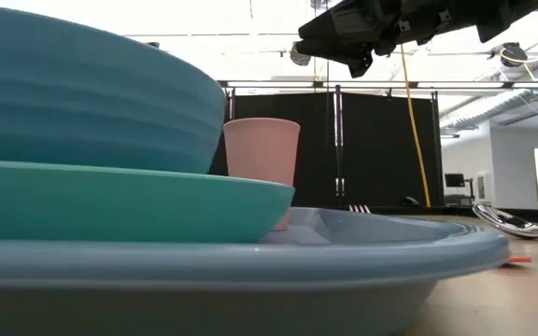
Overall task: Set up tray
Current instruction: Adjust the blue bowl on top of the green plate on the blue tray
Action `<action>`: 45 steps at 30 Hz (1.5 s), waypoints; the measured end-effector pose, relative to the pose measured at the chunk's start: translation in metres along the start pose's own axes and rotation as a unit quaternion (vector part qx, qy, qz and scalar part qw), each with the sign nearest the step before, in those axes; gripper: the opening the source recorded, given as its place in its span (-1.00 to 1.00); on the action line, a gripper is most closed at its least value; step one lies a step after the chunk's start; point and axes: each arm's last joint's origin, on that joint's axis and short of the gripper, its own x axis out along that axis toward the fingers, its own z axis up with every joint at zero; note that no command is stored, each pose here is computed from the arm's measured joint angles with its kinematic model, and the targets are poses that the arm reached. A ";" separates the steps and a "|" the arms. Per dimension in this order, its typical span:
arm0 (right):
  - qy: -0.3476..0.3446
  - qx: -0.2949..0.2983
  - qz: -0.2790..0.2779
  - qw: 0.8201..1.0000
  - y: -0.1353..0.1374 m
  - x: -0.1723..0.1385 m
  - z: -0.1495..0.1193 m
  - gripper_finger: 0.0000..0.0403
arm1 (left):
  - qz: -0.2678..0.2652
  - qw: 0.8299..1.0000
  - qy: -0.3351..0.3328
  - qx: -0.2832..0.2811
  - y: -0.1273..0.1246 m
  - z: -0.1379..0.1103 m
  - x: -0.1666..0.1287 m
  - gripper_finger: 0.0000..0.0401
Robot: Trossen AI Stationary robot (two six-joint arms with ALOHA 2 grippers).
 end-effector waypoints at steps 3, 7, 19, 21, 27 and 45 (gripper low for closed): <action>0.001 0.000 0.000 1.000 0.000 0.000 0.000 -0.33 | 0.038 0.999 -0.004 -0.016 0.006 -0.001 0.000 0.75; 0.002 -0.003 0.007 1.000 0.002 0.000 0.000 -0.33 | 0.052 0.998 0.001 -0.029 0.008 -0.003 0.000 0.75; 0.058 0.062 0.106 0.991 0.030 -0.008 -0.011 -0.33 | 0.094 0.987 -0.100 0.078 -0.019 -0.017 -0.013 0.75; 0.085 0.095 0.110 0.986 0.036 -0.010 -0.016 -0.33 | 0.105 0.984 -0.114 0.089 -0.022 -0.018 -0.017 0.75; 0.125 0.157 0.158 0.967 0.056 -0.002 -0.034 -0.33 | 0.100 0.986 -0.098 0.086 -0.020 -0.016 -0.021 0.75; 0.189 0.195 0.236 0.933 0.085 0.056 -0.075 -0.33 | 0.145 0.989 -0.036 0.007 -0.003 -0.023 -0.021 0.75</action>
